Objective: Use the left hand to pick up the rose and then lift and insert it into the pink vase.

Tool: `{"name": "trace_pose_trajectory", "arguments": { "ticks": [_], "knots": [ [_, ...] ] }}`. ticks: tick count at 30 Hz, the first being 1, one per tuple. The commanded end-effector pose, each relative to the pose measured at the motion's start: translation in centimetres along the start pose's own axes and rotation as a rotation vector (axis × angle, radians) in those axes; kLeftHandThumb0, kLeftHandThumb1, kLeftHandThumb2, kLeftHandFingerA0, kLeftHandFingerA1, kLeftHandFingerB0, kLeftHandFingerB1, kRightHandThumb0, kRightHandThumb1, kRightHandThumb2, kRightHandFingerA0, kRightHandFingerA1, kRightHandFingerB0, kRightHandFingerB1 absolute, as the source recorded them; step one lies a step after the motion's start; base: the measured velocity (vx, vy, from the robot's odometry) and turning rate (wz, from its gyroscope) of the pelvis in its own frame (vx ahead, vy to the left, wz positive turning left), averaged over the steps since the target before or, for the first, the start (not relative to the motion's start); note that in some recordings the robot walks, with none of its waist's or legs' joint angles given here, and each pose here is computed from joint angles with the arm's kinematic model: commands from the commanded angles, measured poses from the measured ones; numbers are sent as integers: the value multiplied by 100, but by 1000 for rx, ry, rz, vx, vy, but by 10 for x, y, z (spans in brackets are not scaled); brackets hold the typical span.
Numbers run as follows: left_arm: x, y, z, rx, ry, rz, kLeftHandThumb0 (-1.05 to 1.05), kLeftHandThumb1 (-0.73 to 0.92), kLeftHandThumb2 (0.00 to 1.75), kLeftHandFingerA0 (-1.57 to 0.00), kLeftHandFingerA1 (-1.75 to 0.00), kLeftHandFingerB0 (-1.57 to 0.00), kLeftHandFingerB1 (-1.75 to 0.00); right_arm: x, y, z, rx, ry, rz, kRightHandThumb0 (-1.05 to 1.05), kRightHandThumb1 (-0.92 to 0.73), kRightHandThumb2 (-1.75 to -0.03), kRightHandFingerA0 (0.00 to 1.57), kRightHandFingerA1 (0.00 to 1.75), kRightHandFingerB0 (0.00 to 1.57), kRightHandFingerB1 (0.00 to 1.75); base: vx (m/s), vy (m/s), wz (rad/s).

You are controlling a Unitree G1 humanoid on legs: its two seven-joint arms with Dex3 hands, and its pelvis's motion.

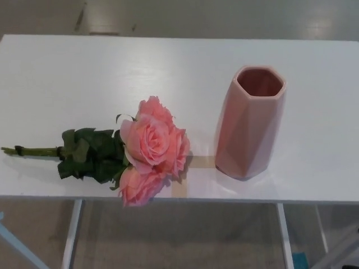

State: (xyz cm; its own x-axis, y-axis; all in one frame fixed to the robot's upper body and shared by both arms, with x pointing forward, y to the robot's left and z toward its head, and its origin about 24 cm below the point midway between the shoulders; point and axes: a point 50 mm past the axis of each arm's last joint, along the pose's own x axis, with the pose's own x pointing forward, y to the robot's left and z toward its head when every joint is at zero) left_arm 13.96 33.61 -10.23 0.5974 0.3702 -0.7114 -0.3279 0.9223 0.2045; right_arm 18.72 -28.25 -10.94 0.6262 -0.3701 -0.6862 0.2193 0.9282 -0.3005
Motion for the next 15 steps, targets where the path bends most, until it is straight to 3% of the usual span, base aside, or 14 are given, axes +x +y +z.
{"name": "trace_pose_trajectory", "arguments": {
  "ticks": [1, 8, 9, 10, 11, 12, 14, 15],
  "knots": [
    [-3, 4, -5, -10, -11, -9, -33, 51, 56, -50, -38, -34, -33, -1, -2, -3, 25, -7, -22, -34, -56, -56, 66, 48, 49, 41, 0, 0, 0],
    [-7, 4, -9, 18, -51, -63, -32, 49, 55, -40, -35, -25, -30, -3, -2, -10, 26, 1, -20, -34, -56, -56, 66, 48, 49, 41, 0, 0, 0],
    [-8, 2, -6, 62, -93, -104, -40, 42, 61, -27, -37, -17, -33, -4, -1, -12, 18, 1, -17, -34, -56, -56, 66, 48, 49, 41, 0, 0, 0],
    [-11, 0, -3, 116, -137, -151, -23, 32, 86, -7, -49, -6, -49, -5, -1, -15, 11, 3, -15, -34, -56, -56, 66, 48, 49, 41, 0, 0, 0],
    [-14, -2, -1, 159, -169, -189, -23, 32, 86, -7, -49, -6, -49, -6, -2, -18, 5, 6, -14, -34, -56, -56, 66, 48, 49, 41, 0, 0, 0],
    [-17, -4, 1, 198, -199, -229, -46, 42, 62, -18, -35, -13, -32, -6, -2, -19, 0, 7, -14, -34, -56, -56, 66, 48, 49, 41, 0, 0, 0],
    [-20, -5, 4, 236, -227, -267, -44, 46, 55, -21, -31, -15, -27, -6, -3, -19, -3, 9, -14, -34, -56, -56, 66, 48, 49, 41, 0, 0, 0],
    [-28, -7, 9, 301, -281, -338, -28, 29, 85, 0, -47, 0, -46, -6, -3, -20, -9, 13, -13, -34, -56, -56, 66, 48, 49, 41, 0, 0, 0]
  ]
}}
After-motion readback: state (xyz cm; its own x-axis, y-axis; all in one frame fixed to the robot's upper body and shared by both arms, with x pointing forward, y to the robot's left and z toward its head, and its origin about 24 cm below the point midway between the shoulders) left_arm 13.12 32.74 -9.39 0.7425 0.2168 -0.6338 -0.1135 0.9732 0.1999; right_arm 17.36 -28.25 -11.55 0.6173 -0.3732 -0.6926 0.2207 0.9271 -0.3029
